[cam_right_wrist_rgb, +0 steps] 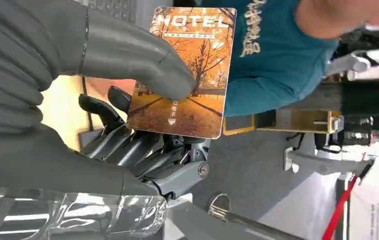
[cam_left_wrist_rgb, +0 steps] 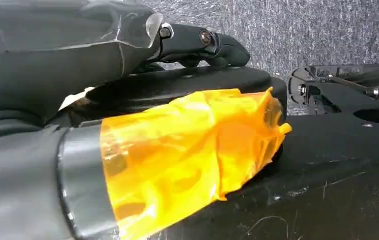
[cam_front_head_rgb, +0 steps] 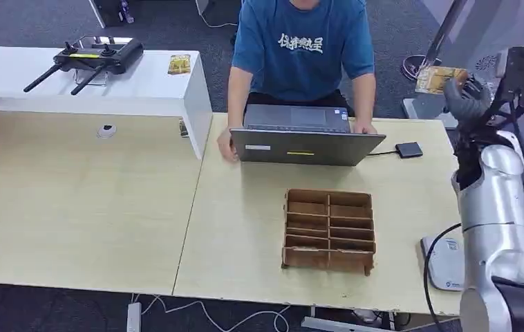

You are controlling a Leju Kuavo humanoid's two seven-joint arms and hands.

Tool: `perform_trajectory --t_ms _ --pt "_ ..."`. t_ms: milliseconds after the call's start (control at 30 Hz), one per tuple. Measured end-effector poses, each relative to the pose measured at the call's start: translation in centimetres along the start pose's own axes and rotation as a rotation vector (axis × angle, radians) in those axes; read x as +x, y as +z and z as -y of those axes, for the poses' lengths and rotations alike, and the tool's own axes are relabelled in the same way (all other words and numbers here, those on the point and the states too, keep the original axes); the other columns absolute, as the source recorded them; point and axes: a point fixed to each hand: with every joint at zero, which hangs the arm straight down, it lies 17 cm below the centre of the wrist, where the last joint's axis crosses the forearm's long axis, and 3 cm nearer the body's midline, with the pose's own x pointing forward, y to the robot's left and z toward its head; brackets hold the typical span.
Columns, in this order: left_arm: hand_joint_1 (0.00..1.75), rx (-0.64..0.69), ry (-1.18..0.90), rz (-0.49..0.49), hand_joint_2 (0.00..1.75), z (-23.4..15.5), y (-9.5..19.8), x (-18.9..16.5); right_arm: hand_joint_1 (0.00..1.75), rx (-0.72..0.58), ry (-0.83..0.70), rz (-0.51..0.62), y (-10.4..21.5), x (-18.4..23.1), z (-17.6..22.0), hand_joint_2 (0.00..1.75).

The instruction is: Pass the card to the sensor for recognition and then transmit it.

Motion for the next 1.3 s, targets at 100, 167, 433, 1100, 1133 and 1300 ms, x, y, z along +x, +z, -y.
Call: perform_trajectory --t_ms 100,167,433,1100,1133,1300 --pt "0.0 0.002 0.001 0.001 0.0 0.0 0.0 0.0 1.75 -0.02 -0.019 -0.011 0.3 -0.9 1.4 1.75" --pt "0.0 0.003 0.004 0.004 0.0 -0.1 0.0 0.1 1.75 -0.031 -0.016 -0.021 0.6 -1.7 2.3 1.75" --pt "0.0 0.008 0.032 0.008 0.0 -0.3 0.0 0.1 1.75 -0.085 -0.038 -0.06 3.7 -5.8 7.8 1.75" --pt "0.0 0.004 0.067 0.004 0.0 -0.8 -0.2 -0.1 1.75 -0.14 -0.017 -0.092 14.3 -10.5 15.6 1.75" --pt "0.0 0.004 0.069 0.004 0.0 -0.8 -0.2 -0.1 1.75 -0.141 -0.017 -0.092 14.5 -10.5 15.7 1.75" --pt "0.0 0.006 0.077 0.004 0.0 -0.9 -0.2 -0.1 1.75 -0.14 -0.008 -0.094 15.2 -10.6 16.0 1.75"
